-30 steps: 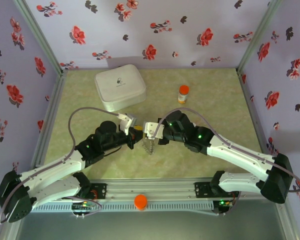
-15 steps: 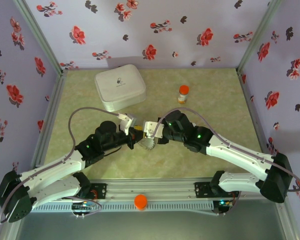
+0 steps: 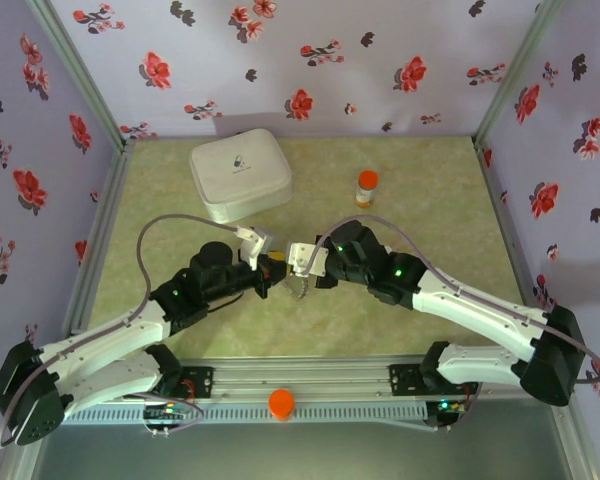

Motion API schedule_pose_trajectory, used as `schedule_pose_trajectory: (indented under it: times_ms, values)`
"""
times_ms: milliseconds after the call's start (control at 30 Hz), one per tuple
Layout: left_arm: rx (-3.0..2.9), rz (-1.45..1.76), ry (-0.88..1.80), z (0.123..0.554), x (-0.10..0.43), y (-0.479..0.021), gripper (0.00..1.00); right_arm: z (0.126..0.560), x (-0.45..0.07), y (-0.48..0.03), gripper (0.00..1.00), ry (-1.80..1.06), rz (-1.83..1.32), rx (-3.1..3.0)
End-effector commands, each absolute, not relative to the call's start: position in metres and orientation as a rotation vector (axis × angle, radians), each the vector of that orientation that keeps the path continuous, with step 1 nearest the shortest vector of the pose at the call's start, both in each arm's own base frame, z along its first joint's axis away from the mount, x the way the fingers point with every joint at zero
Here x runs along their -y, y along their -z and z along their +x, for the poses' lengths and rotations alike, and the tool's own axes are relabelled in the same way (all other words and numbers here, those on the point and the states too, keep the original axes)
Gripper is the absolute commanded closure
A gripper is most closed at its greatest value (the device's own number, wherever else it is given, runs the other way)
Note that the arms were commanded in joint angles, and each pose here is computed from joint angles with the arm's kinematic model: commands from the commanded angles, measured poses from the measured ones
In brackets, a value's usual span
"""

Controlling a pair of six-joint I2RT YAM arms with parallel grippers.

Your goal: Put the keys on the keyring

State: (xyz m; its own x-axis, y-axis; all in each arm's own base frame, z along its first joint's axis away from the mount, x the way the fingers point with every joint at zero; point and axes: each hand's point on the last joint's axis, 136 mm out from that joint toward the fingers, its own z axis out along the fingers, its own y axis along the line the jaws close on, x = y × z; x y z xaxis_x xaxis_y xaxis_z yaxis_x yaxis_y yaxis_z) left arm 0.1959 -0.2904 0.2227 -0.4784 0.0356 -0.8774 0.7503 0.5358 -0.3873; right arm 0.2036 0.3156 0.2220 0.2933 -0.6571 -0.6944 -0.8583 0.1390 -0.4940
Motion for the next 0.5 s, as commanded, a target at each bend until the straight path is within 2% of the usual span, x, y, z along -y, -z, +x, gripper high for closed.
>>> schedule_pose_trajectory:
  times_ms: [0, 467]
  values:
    - [-1.803, 0.617, 1.047, 0.1971, 0.294, -0.2466, 1.0, 0.2009, -0.3116, -0.2218, 1.0, -0.259, -1.565, -1.449]
    - [-1.81, 0.62, 1.047, 0.1985, 0.2963, -0.2438, 1.0, 0.2033, -0.3115, -0.2248, 1.0, -0.255, -1.536, -1.445]
